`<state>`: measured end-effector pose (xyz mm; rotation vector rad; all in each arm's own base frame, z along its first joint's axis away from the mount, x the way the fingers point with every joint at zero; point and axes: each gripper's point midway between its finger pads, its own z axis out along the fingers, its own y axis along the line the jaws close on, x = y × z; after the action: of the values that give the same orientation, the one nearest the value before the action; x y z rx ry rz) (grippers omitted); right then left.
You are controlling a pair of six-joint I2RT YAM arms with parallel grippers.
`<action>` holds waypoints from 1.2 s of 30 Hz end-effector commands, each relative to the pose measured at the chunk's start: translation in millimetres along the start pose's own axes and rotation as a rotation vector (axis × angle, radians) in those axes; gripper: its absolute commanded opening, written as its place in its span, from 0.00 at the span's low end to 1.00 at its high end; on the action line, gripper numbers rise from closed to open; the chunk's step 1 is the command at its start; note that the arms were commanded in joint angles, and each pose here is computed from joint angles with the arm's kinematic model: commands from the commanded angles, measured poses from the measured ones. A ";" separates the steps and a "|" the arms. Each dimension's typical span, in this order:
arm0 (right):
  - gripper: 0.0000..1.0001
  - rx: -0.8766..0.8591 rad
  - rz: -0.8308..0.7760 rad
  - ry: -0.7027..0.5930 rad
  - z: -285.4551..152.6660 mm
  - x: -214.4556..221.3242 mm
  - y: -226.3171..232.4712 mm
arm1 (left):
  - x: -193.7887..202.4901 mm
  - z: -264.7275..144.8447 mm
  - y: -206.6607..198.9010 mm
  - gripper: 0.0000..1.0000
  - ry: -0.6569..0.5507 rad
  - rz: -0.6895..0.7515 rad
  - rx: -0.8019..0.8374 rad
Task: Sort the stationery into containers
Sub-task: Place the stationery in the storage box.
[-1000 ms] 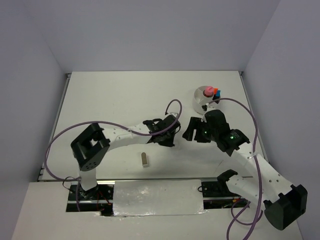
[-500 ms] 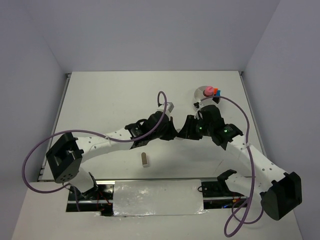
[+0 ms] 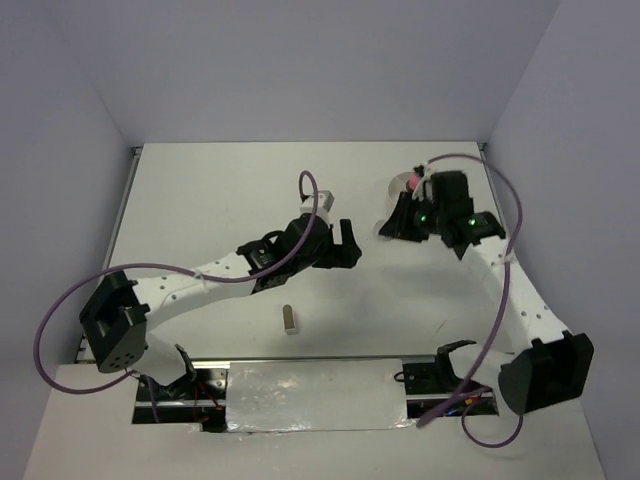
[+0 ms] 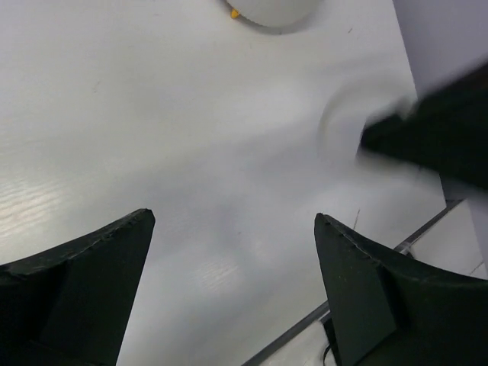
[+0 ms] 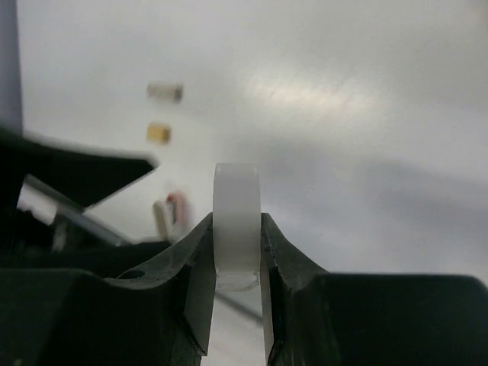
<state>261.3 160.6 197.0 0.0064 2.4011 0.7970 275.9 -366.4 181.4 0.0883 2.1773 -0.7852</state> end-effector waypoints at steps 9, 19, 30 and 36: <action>0.03 0.360 0.128 -0.289 -23.6 -226.8 -93.1 | 0.7 -86.9 86.6 0.99 0.038 0.087 -0.230; 0.01 0.567 0.487 -0.412 7.2 -282.5 -133.7 | 1.3 -126.2 116.2 0.99 -0.012 0.031 -0.292; 0.04 0.727 0.526 -0.489 57.9 -272.9 -108.2 | 1.8 -135.5 123.9 0.99 -0.008 0.053 -0.315; 0.04 0.855 0.495 -0.461 74.0 -246.8 -120.1 | 3.0 -143.3 128.0 0.99 -0.012 0.076 -0.308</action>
<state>533.6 80.2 219.2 0.9634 2.1756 0.0558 216.8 -191.1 178.0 0.0042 2.2752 -0.4110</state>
